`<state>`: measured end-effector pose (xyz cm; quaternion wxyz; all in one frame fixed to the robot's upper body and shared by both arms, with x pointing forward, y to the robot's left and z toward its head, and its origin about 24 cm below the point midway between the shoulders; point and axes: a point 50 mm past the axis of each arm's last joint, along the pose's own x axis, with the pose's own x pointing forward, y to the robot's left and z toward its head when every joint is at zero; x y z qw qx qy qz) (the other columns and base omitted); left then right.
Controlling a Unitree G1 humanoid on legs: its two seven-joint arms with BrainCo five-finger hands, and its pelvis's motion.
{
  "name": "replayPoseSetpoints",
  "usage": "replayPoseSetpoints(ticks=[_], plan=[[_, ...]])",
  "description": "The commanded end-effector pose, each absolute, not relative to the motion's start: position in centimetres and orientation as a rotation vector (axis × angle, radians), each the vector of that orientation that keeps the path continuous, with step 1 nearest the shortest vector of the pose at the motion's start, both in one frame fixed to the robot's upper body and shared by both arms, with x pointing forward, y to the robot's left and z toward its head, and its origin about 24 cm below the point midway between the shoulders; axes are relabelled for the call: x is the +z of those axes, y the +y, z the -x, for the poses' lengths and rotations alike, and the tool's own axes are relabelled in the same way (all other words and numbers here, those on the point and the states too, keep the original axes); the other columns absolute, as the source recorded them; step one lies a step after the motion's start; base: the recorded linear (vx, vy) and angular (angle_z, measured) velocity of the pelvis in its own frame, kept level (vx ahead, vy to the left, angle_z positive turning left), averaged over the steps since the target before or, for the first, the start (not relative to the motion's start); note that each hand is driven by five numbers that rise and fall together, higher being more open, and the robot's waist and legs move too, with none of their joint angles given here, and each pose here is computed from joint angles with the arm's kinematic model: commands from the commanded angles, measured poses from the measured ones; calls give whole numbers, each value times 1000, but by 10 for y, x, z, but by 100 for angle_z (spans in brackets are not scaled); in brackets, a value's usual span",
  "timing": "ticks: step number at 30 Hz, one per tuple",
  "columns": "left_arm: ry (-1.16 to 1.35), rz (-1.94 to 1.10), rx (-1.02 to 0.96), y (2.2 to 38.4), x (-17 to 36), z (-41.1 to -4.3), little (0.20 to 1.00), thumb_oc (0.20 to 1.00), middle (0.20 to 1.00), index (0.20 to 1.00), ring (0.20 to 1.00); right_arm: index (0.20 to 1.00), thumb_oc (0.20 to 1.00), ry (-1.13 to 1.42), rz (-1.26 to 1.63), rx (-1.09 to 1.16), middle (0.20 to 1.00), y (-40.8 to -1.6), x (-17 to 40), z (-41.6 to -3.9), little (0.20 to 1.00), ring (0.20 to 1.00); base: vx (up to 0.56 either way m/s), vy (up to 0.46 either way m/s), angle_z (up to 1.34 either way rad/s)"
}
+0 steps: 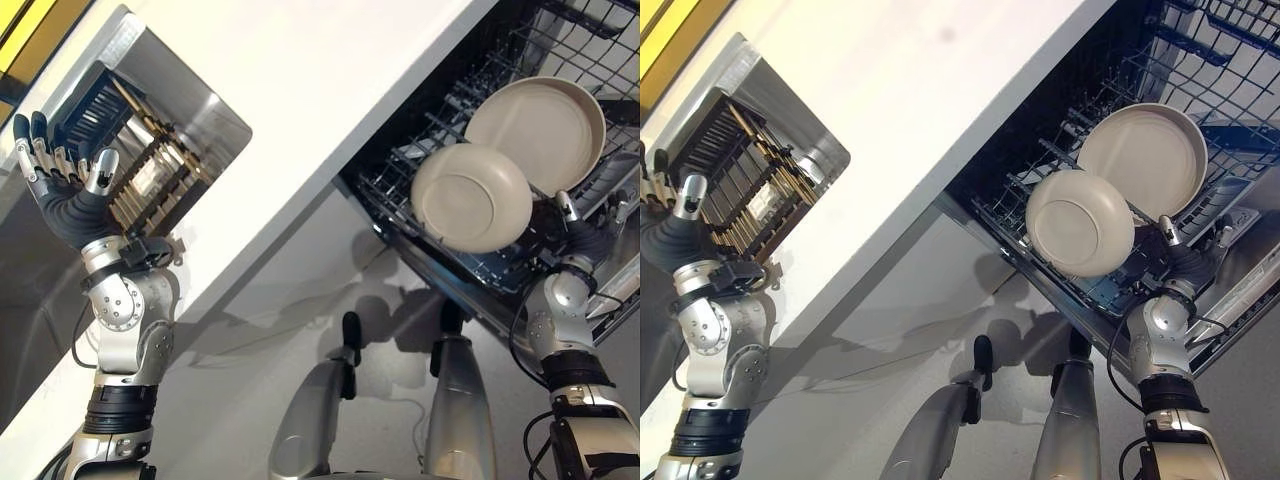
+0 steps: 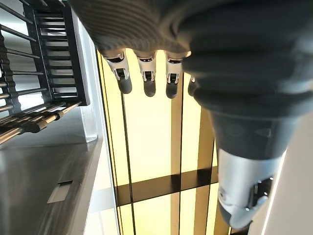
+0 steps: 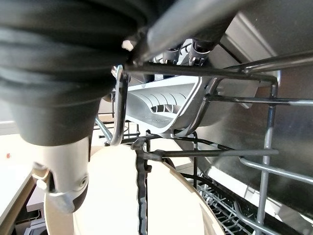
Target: Pick up plates and place into dishwasher.
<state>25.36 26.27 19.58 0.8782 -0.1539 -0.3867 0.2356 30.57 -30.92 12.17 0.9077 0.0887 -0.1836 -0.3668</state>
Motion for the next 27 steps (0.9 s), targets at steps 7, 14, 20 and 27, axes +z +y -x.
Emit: replayPoseSetpoints(ticks=[7, 14, 20, 27], plan=[[-766, 317, 532, 255, 177, -262, 1000, 1000, 1000, 1000, 1000, 1000, 1000, -601, -68, -423, 1000, -227, 181, -333, 1000, 1000, 3, 107, -2], [-746, 325, 521, 254, 173, -260, 1000, 1000, 1000, 1000, 1000, 1000, 1000, -626, -41, -409, 1000, -216, 195, -336, 1000, 1000, 15, 84, 3], [-744, 313, 489, 255, 175, -259, 1000, 1000, 1000, 1000, 1000, 1000, 1000, -668, -32, -413, 1000, -218, 213, -340, 1000, 1000, 6, 21, 13], [-740, 302, 462, 260, 176, -256, 1000, 1000, 1000, 1000, 1000, 1000, 1000, -718, 1, -414, 1000, -219, 240, -347, 1000, 1000, 4, -1, 30]])
